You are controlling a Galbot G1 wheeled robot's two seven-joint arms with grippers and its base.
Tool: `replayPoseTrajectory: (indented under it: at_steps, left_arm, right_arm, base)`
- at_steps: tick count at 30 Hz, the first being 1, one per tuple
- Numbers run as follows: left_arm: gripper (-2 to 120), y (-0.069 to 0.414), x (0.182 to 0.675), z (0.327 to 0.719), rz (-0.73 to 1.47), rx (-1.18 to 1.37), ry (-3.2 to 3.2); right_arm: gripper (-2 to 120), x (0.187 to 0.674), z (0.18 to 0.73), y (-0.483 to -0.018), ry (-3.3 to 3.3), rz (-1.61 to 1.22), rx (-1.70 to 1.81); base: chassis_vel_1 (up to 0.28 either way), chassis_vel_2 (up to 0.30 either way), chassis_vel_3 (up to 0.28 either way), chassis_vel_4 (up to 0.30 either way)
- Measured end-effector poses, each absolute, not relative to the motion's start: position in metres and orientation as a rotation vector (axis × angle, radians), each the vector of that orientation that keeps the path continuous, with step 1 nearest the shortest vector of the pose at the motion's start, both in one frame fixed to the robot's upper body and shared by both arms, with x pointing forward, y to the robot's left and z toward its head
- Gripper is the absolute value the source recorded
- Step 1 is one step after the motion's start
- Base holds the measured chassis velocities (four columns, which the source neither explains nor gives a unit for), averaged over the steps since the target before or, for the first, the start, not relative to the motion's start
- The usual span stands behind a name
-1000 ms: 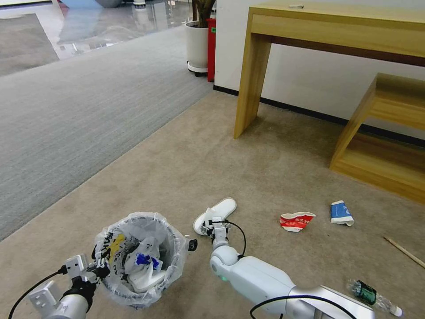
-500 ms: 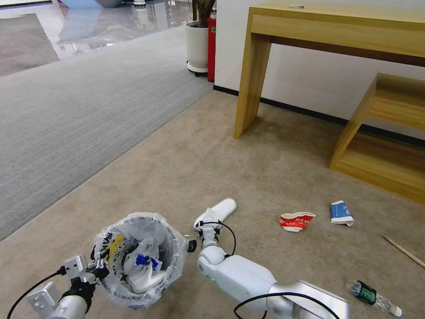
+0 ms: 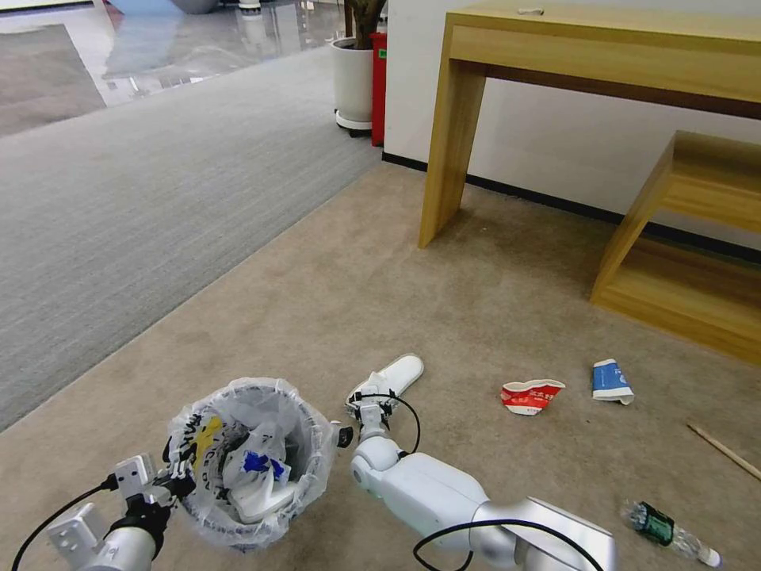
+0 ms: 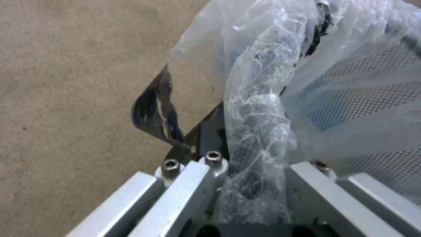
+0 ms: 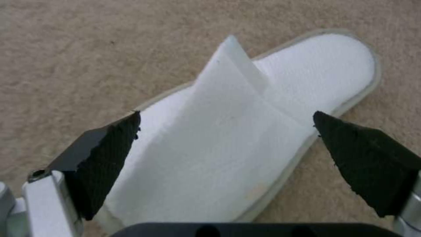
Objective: Pick up the trash bin and place the garbage on the floor into it.
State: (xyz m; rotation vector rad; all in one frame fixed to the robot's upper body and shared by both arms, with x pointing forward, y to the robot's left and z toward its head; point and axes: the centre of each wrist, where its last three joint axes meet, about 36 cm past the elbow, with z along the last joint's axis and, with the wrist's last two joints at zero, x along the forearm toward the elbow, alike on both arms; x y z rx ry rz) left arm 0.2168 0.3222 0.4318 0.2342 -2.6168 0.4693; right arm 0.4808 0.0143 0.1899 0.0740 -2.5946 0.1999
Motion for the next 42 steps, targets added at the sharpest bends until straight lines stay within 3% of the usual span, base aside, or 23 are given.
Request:
replayPoseTrajectory:
  at_steps: [42]
  left_arm:
    - [1, 0.317, 0.214, 0.427, 0.479, 0.206, -2.615]
  right_arm:
    - [100, 0.498, 0.182, -0.001, -2.564, 0.243, -0.032]
  base:
    - [0.0, 0.0, 0.0, 0.0]
